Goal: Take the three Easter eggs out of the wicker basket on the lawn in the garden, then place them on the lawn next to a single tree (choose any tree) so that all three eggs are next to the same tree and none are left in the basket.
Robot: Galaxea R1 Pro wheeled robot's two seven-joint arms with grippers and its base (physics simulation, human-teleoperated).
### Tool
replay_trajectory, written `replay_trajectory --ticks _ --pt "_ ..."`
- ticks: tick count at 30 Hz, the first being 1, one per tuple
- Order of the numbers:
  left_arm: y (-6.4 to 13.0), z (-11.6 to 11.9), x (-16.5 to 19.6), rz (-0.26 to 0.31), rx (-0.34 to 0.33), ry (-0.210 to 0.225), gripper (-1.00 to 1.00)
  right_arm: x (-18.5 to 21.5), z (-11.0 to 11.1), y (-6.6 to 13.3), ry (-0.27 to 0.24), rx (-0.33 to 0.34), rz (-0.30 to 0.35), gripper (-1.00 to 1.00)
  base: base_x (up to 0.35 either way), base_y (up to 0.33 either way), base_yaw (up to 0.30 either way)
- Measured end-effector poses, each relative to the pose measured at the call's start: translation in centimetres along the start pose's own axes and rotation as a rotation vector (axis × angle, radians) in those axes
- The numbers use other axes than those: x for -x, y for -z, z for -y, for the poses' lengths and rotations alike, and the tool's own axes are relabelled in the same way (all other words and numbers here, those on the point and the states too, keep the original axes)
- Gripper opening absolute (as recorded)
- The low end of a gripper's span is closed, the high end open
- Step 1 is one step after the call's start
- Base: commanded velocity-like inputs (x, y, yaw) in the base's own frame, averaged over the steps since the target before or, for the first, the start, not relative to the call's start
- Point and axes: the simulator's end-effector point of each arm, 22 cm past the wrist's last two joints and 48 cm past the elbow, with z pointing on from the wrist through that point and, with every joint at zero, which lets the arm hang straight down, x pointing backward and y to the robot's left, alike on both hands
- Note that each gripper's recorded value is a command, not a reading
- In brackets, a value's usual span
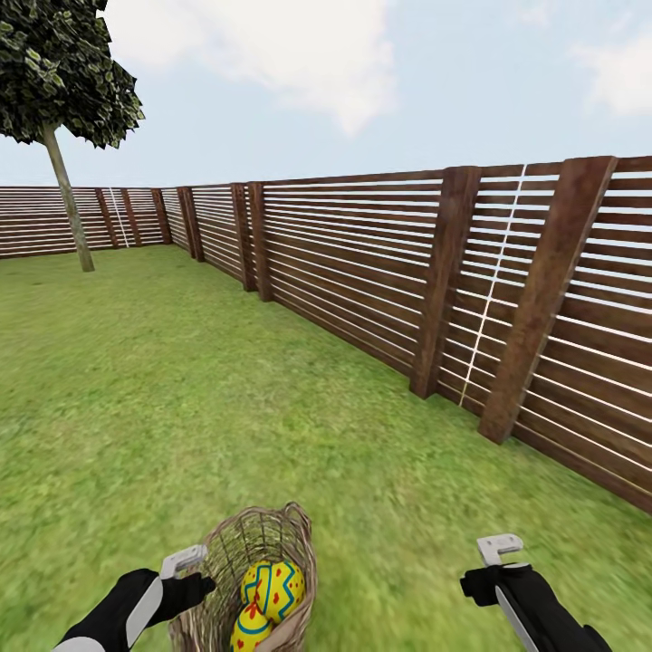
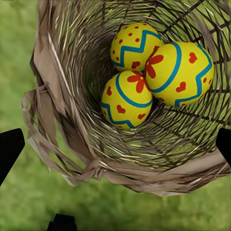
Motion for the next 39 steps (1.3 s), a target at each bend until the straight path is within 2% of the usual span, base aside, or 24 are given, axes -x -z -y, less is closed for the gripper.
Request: replay_trajectory --ticks 6,18,29,34,39 --pt "0.0 0.1 0.0 0.002 -0.003 0.000 1.00 0.0 0.0 0.0 0.000 0.000 0.000 1.00 0.000 0.067 0.000" --pt "0.0 0.1 0.0 0.000 -0.002 -0.002 1.00 -1.1 -1.0 -0.4 0.005 0.008 -0.026 1.00 0.000 0.293 0.000" --pt "0.0 0.3 0.0 0.001 -0.006 -0.001 1.00 -1.2 -0.9 -0.5 0.005 0.006 -0.028 1.00 0.000 0.008 0.000" --pt "-0.2 1.1 -0.3 -0.004 -0.015 -0.005 1.00 -1.2 -0.9 -0.5 0.005 0.006 -0.029 1.00 0.000 0.000 0.000" --pt "-1.0 1.2 -0.9 -0.007 -0.019 -0.006 1.00 -1.7 -1.1 -1.2 0.005 0.006 -0.028 1.00 0.000 0.000 0.000"
